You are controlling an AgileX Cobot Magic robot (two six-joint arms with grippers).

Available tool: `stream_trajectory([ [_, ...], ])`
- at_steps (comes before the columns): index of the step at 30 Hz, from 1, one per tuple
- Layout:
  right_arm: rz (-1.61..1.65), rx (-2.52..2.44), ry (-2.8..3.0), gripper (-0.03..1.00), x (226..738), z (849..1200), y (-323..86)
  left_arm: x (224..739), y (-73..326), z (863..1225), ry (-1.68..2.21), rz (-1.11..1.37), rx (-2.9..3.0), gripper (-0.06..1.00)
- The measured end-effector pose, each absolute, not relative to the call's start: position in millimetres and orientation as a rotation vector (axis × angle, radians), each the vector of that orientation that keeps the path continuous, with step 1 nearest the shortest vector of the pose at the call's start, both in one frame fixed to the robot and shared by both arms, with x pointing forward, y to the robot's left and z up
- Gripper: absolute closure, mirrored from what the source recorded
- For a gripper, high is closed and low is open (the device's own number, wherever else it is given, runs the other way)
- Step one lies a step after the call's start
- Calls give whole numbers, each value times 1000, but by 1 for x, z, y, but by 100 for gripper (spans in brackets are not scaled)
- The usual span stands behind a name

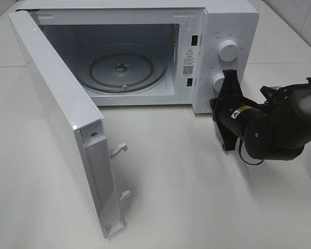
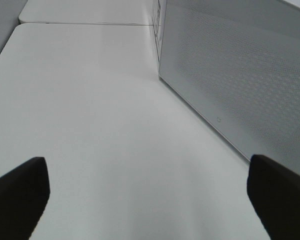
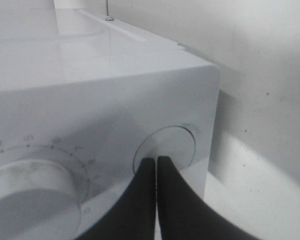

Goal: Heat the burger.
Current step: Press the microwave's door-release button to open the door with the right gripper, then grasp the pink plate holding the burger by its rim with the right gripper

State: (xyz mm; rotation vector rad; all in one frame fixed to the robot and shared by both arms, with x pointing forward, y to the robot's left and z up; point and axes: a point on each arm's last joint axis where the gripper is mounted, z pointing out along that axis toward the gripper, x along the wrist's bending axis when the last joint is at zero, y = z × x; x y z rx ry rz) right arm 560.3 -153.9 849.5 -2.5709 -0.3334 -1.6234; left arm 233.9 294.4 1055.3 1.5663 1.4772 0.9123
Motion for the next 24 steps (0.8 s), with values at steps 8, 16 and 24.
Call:
stream_trajectory([
  [8, -1616, -2567, -360, 97, 549, 850, -154, 234, 294, 1055, 1477, 912, 1566, -5],
  [16, -1631, -2562, -361, 97, 538, 858, -157, 234, 294, 1055, 1477, 912, 1566, -5],
  [24, -1628, -2591, -459, 97, 519, 874, -167, 234, 294, 1055, 1477, 912, 1566, -5],
])
